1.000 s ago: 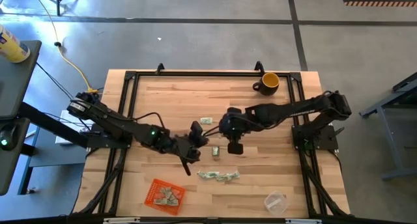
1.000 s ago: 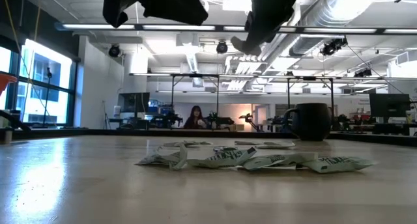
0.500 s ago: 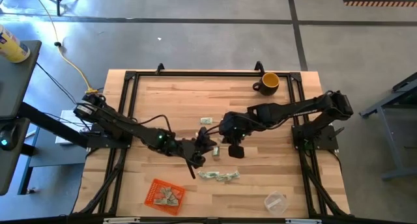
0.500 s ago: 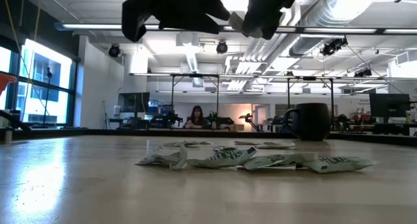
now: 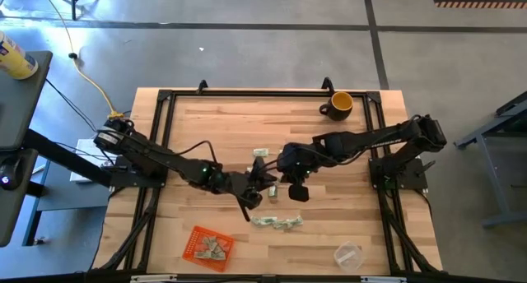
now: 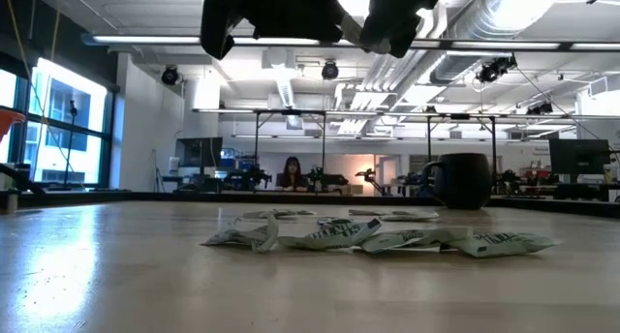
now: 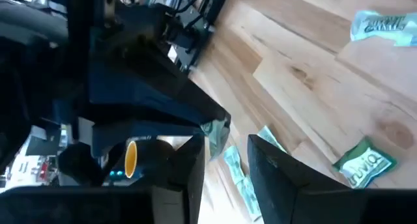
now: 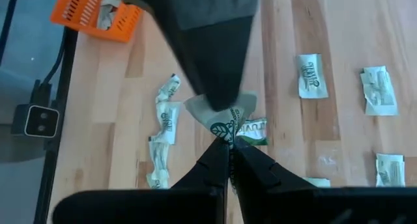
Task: Pick and place items into bin
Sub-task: Put the white stevia packet into the orange bin
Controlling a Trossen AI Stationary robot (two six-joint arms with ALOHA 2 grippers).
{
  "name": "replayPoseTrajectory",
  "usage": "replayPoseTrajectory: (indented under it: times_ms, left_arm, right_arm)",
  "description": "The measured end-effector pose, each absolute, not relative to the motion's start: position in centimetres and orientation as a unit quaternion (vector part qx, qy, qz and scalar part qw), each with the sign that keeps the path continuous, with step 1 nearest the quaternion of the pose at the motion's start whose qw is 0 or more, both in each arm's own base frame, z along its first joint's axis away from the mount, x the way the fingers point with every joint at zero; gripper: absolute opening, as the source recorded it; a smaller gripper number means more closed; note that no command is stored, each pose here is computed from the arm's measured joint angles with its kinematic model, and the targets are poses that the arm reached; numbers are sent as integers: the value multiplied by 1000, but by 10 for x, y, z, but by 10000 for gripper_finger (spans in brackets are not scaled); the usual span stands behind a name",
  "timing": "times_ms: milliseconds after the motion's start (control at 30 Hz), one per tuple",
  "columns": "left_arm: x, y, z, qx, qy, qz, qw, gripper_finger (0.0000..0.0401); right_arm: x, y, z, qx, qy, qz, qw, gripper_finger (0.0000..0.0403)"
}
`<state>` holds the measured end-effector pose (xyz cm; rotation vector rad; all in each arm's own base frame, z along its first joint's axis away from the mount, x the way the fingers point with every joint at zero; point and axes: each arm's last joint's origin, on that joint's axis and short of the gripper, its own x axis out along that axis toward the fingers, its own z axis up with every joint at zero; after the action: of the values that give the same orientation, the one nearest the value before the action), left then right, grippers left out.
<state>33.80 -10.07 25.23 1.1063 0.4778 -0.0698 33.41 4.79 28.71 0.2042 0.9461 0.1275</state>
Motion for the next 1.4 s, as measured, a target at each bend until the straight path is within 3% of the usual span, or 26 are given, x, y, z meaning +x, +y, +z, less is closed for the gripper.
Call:
replayPoseTrajectory:
  times_ms: [1000, 1167, 1400]
  left_arm:
    - [346, -86, 252, 506, 211, -40, 835, 26]
    - [346, -86, 252, 506, 210, -40, 836, 38]
    - [346, -86, 252, 506, 212, -41, 835, 26]
  right_arm:
    - [335, 47, 288, 116, 448, 38, 886, 18]
    - [335, 48, 288, 119, 448, 31, 886, 59]
    - [335, 50, 288, 112, 447, 28, 887, 174]
